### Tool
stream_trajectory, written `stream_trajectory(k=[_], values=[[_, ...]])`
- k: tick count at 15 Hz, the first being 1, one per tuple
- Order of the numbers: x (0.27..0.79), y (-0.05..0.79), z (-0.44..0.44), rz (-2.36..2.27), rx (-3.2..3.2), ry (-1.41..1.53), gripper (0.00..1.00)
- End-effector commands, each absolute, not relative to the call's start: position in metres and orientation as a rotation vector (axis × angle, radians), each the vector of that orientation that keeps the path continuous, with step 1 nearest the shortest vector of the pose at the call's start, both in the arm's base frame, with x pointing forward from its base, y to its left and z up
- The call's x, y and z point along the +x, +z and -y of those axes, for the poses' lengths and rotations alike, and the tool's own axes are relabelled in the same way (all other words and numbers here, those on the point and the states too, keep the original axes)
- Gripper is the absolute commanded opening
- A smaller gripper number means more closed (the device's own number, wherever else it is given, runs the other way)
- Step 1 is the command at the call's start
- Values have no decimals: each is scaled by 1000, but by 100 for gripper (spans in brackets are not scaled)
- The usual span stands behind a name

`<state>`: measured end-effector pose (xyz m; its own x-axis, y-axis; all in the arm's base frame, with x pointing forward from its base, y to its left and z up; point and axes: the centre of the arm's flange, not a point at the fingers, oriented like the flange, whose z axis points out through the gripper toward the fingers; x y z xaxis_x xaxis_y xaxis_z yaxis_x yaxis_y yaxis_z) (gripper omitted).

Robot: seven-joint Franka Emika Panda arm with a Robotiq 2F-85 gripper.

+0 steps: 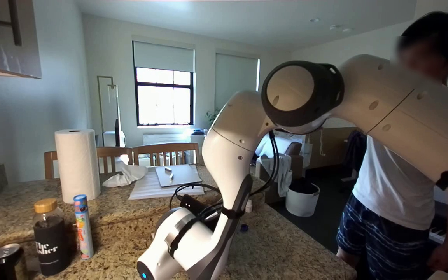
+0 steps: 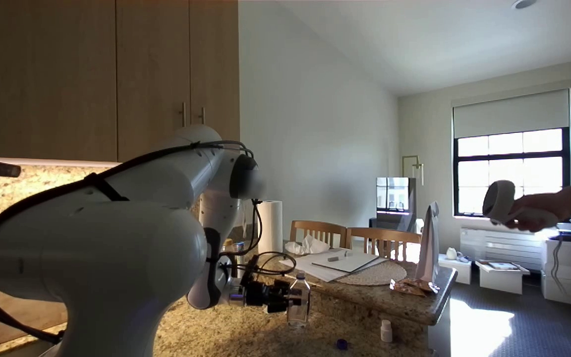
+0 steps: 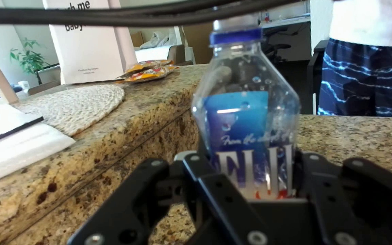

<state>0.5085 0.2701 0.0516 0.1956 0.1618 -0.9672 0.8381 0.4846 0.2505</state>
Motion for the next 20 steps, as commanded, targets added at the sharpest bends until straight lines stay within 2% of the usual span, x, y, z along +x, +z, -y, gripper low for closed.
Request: stream_trajectory(k=[1,3,4,13,20], values=[[509,51,-270,-1315,990,-602,47],[507,44,-270,-1320,986,-608,47],[506,42,-270,-1322,985,-611,22],[505,95,-233,-1376,1038,-638,22],[520,160,-226,-1516,1237,-496,22]])
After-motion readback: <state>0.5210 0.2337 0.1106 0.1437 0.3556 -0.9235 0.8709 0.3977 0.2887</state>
